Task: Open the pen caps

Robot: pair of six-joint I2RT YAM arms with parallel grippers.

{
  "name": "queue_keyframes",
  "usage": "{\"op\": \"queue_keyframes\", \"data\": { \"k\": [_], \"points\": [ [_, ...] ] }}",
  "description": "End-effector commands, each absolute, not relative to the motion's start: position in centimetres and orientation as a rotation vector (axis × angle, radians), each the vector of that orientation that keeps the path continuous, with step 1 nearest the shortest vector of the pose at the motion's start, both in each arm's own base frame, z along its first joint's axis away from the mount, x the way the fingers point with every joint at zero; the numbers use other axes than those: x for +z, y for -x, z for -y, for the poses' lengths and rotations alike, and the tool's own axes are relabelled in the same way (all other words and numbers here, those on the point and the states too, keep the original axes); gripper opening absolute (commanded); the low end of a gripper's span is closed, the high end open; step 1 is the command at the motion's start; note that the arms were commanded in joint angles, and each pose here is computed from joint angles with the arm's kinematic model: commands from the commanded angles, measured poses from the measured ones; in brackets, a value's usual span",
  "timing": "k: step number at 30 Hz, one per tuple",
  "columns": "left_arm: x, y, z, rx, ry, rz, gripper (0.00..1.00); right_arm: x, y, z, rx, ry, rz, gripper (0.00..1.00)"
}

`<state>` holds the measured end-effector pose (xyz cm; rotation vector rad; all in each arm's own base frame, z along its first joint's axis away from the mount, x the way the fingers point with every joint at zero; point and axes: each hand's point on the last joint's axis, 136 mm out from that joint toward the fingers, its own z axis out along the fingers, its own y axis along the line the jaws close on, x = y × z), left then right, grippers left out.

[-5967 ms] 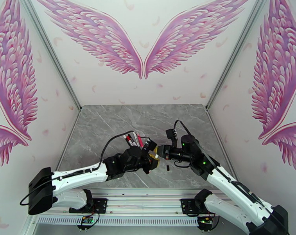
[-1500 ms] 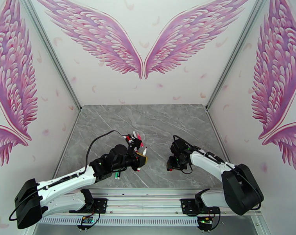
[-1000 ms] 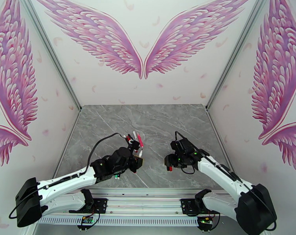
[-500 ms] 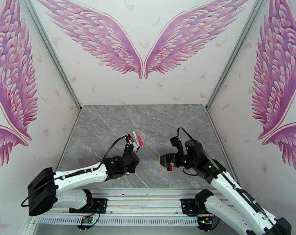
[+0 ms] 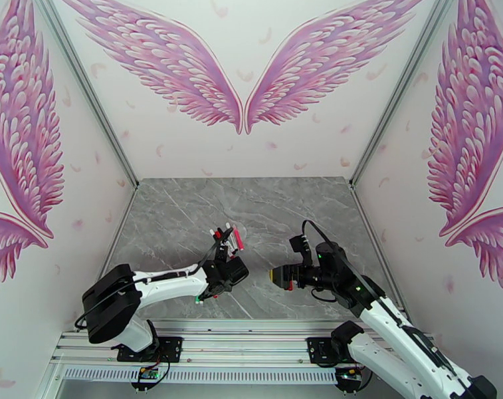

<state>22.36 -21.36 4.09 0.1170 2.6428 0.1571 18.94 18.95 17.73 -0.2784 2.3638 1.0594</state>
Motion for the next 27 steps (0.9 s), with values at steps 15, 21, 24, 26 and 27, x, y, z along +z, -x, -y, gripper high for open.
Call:
{"op": "queue_keyframes", "data": {
  "k": [15,21,24,26,27],
  "points": [
    [2.2,-21.7,19.1,0.378,-0.055,-2.685,0.18,16.7,-19.0,-18.6,1.022,0.245,-2.405,0.99],
    [1.9,-21.7,19.1,0.404,-0.051,-2.694,0.24,16.4,-19.0,-18.7,1.024,0.239,-2.412,0.99],
    [1.9,-21.7,19.0,0.414,-0.051,-2.696,0.3,16.2,-19.1,-18.6,1.018,0.242,-2.416,0.99],
    [2.0,-21.7,19.0,0.423,-0.052,-2.696,0.32,15.9,-19.1,-18.6,1.013,0.241,-2.425,0.99],
    [2.0,-21.8,19.0,0.426,-0.05,-2.695,0.32,15.6,-19.1,-18.6,1.013,0.24,-2.432,0.99]
  ]
}}
